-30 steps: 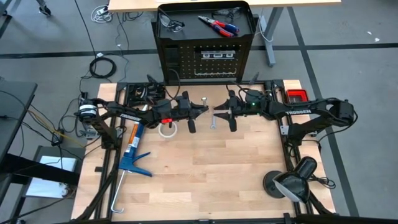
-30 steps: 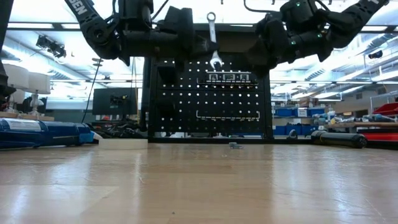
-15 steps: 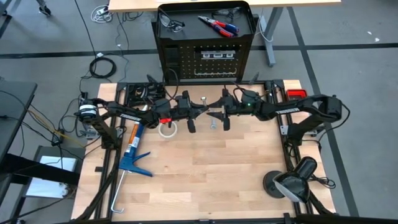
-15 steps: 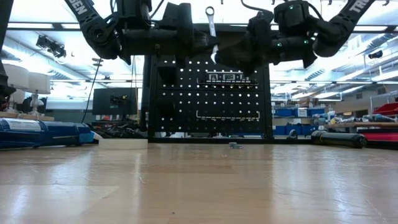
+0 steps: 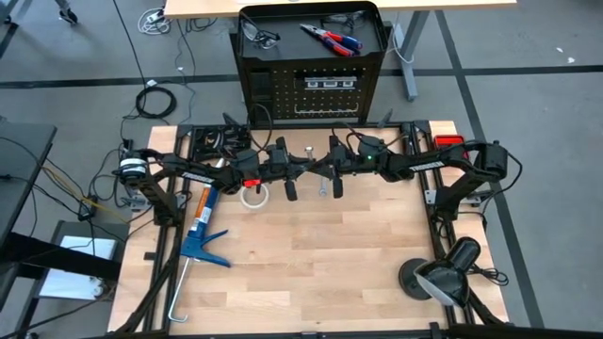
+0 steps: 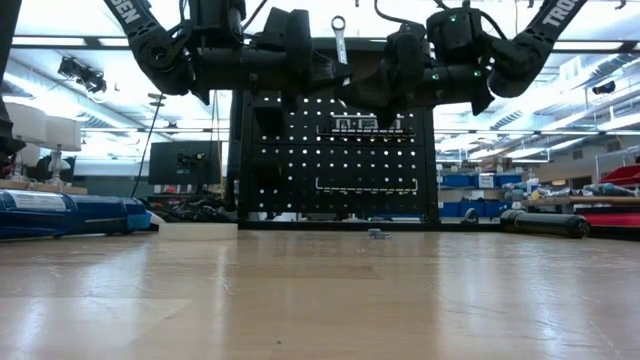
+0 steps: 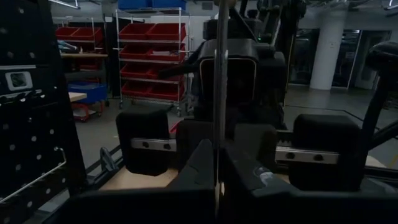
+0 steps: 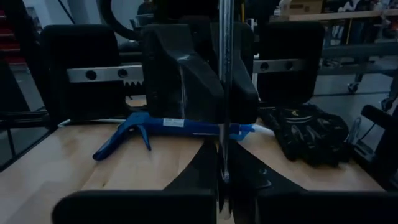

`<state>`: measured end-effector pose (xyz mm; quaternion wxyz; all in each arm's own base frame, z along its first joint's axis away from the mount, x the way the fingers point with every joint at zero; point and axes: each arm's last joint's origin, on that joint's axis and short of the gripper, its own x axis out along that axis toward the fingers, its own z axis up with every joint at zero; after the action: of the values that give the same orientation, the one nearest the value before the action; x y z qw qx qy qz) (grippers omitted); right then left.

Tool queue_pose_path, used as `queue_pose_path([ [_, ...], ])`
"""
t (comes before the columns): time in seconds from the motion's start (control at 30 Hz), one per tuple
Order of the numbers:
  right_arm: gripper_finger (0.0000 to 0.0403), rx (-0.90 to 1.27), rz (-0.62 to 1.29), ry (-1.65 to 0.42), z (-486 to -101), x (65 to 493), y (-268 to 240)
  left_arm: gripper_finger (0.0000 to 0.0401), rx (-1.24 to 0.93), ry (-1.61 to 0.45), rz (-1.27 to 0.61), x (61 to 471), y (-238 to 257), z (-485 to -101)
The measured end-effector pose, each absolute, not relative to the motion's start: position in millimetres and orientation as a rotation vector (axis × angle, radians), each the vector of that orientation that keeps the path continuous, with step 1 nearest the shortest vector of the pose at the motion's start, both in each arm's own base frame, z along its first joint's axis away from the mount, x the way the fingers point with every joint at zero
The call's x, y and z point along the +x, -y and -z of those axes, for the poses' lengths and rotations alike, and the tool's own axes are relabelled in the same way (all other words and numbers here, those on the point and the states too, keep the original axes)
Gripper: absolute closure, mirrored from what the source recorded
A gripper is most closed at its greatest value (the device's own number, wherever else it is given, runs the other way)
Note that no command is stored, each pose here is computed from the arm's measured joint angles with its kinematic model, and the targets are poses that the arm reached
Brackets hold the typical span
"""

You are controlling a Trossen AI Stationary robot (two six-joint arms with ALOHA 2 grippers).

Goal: Hang tools onto peg board
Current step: Hang the bottom wrench on the peg board

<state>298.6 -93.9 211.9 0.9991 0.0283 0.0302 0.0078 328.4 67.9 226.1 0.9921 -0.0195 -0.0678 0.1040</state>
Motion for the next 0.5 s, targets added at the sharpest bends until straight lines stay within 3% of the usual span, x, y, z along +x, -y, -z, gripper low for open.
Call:
queue_pose_path([
  [0.13,0.0381,0.106,0.004,-0.071,-211,297,99,0.0370,-0.049,0.127,-0.274,328,-70,-226],
  [0.4,0.0381,0.177,0.048,-0.059,-212,291,114,0.0232,-0.005,0.113,-0.431,326,-74,-225],
  [0.5,0.0381,0.260,0.098,-0.040,-213,286,127,0.0198,0.001,0.108,-0.512,325,-76,-224],
])
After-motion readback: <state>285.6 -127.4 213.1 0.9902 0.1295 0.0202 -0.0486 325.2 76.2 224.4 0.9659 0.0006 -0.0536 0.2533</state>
